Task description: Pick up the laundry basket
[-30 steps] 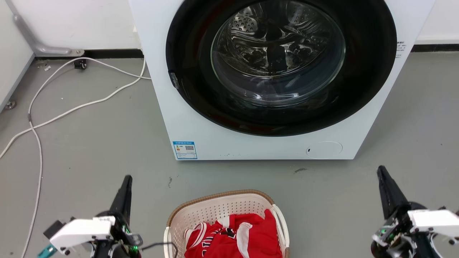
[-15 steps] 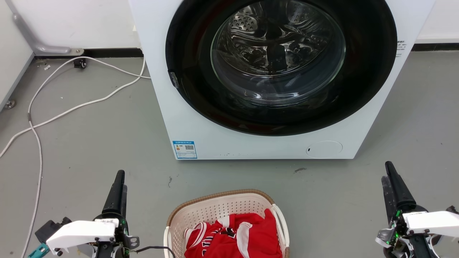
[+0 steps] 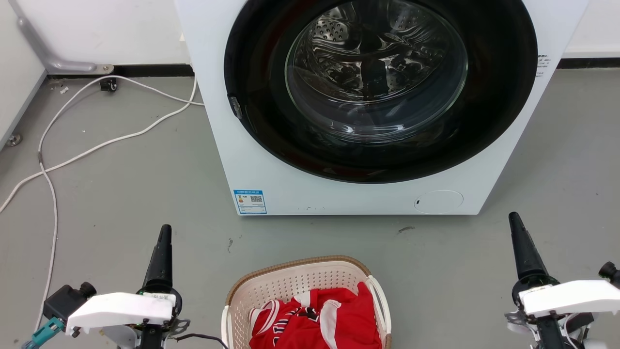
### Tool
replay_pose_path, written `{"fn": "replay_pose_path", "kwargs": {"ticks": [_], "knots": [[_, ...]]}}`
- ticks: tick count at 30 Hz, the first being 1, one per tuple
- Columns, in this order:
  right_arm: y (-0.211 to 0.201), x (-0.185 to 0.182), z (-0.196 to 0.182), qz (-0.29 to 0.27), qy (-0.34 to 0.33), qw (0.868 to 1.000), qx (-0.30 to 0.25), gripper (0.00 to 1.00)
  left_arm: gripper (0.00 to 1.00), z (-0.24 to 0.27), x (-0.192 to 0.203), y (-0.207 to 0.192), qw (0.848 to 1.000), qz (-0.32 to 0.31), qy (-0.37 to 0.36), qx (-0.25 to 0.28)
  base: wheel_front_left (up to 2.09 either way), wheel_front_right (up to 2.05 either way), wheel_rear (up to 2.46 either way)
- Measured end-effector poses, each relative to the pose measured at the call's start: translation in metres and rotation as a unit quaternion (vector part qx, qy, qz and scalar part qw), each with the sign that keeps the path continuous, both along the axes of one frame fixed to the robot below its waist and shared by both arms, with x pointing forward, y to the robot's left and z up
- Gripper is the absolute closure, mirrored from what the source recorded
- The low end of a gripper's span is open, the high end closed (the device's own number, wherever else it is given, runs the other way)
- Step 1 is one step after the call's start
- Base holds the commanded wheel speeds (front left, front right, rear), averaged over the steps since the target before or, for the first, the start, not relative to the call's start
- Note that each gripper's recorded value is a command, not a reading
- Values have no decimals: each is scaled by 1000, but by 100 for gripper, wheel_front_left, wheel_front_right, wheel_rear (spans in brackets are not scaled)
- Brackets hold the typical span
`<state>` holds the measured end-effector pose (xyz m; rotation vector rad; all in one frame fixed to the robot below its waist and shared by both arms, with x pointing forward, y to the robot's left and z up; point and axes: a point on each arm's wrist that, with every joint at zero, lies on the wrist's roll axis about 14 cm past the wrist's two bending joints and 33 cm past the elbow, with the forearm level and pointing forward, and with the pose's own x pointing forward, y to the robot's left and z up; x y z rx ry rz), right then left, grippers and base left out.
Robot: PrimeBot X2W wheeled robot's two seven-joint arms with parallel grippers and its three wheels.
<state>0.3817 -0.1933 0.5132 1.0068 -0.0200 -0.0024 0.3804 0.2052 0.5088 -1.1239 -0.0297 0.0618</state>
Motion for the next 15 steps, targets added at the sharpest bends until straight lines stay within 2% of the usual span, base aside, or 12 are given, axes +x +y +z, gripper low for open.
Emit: {"fn": "replay_pose_path", "kwargs": {"ticks": [15], "knots": [[9, -2, 11, 6, -23, 989, -148, 0, 0, 9, -3, -3, 991, 5, -8, 131, 0, 0, 0]]}}
